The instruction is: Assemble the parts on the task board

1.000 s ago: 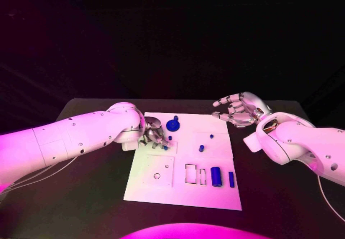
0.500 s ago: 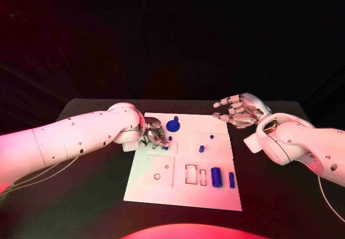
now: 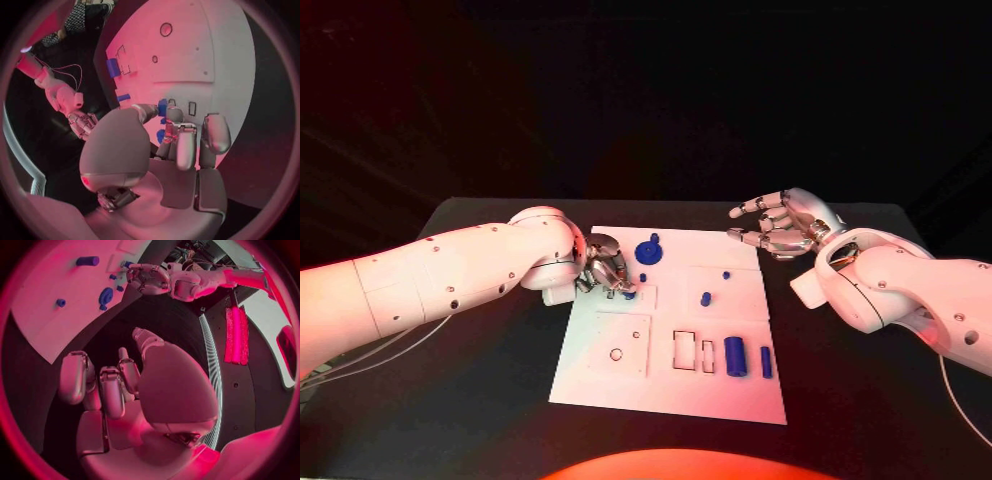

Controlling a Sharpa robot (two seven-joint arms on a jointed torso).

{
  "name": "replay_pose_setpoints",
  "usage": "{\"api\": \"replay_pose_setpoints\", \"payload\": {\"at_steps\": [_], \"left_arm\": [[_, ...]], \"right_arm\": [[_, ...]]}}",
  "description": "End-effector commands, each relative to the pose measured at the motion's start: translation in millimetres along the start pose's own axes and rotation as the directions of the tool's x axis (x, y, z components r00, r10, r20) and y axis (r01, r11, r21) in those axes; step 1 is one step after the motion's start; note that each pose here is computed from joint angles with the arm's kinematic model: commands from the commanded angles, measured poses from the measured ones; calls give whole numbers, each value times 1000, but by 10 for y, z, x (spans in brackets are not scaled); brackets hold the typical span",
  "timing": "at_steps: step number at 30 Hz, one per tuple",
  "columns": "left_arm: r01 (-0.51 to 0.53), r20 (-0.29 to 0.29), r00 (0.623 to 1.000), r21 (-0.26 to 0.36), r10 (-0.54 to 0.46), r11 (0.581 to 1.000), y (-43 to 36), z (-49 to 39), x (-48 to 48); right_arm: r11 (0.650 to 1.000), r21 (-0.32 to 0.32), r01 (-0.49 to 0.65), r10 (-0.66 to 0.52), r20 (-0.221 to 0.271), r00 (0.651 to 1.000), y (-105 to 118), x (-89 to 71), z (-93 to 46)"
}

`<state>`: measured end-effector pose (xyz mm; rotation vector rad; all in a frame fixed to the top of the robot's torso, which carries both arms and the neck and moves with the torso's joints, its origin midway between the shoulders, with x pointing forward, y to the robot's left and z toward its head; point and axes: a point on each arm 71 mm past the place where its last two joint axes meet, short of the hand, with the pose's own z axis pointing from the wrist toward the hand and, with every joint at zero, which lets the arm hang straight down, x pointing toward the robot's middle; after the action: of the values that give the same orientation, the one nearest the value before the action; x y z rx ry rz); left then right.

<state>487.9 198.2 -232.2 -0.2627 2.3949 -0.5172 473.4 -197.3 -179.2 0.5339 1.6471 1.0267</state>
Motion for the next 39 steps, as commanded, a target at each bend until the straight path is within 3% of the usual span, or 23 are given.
{"api": "replay_pose_setpoints", "payload": {"at_steps": [1, 19, 39], "left_arm": [[-5, 39, 999, 12, 4, 1000, -22, -12, -17], [-79, 94, 992, -15, 80, 997, -68, 3, -26], [-128, 48, 990, -38, 130, 991, -41, 36, 24]], "right_arm": [[1000, -2, 2, -2, -16, 1000, -2, 15, -1], [1000, 1, 2, -2, -18, 1000, -12, 16, -3], [1000, 7, -6, 6, -21, 1000, -20, 18, 0]]}}
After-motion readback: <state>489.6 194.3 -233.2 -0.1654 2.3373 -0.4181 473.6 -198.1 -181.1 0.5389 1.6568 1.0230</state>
